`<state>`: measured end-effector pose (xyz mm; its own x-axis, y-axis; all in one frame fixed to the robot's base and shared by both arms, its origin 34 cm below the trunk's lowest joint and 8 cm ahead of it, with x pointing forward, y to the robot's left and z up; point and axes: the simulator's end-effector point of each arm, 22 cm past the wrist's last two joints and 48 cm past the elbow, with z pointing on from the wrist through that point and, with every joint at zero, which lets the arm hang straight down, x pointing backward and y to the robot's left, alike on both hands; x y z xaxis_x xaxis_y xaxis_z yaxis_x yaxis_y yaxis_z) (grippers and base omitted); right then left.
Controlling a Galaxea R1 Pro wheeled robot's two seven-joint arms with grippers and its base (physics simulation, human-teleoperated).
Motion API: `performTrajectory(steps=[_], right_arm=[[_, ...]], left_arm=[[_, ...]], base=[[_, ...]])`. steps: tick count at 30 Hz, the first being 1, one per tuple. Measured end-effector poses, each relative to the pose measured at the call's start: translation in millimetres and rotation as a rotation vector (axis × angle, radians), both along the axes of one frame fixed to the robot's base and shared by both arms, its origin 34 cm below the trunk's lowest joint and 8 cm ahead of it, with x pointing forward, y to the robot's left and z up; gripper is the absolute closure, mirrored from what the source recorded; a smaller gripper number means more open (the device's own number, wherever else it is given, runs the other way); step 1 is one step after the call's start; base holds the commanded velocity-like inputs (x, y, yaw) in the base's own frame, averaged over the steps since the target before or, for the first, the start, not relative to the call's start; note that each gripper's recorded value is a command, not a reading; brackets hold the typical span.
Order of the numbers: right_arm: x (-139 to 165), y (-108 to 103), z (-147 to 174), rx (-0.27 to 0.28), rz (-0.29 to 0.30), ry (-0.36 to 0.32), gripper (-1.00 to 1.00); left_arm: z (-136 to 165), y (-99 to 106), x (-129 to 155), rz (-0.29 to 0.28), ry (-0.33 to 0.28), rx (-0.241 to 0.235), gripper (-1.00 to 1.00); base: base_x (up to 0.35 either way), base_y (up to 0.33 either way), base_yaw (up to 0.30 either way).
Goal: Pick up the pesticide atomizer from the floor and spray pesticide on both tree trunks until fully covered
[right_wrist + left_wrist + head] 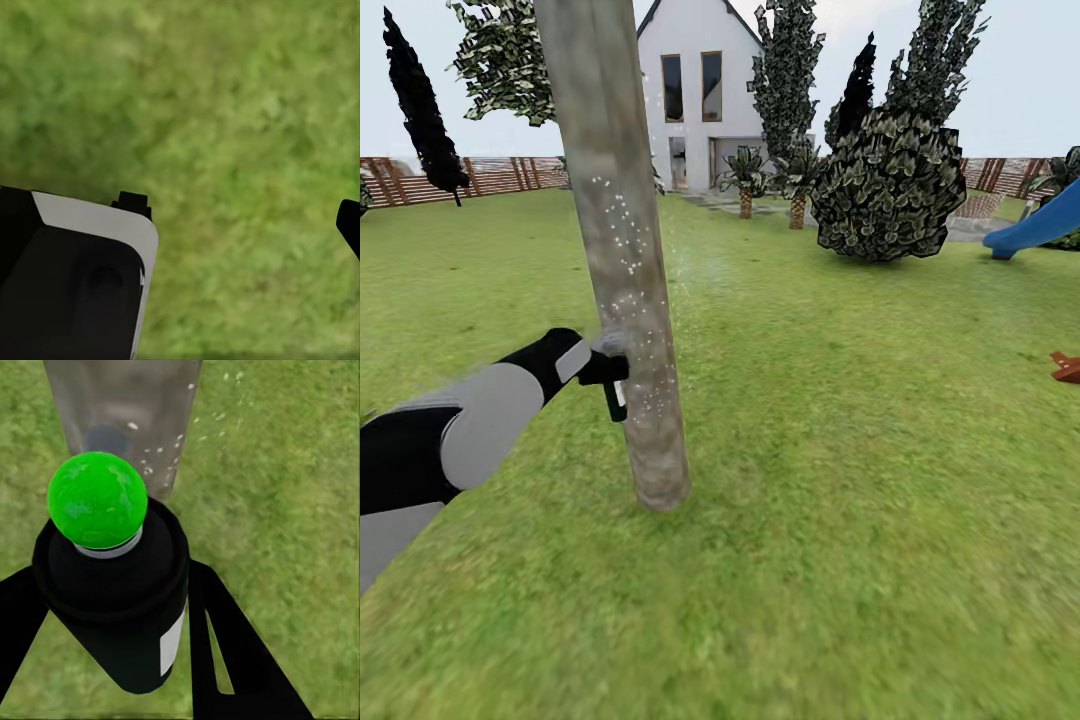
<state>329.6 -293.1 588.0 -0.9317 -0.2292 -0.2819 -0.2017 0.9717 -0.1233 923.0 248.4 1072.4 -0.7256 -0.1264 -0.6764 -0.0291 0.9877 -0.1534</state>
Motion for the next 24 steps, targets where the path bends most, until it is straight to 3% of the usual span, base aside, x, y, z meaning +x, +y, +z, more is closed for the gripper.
performTrajectory(steps=[5,15,24], right_arm=[[0,0,0,0.001,0.001,0.000,-1.00],[0,0,0,0.001,0.002,0.000,-1.00],[0,0,0,0.001,0.002,0.000,-1.00]], left_arm=[[-69,6,-24,0.016,0.028,0.008,1.00],[-149,13,-60,0.036,0.019,0.024,1.00],[-214,20,-100,0.057,-0.027,0.045,1.00]], base=[[0.000,0.000,0.000],[0.000,0.000,0.000],[0.000,0.000,0.000]])
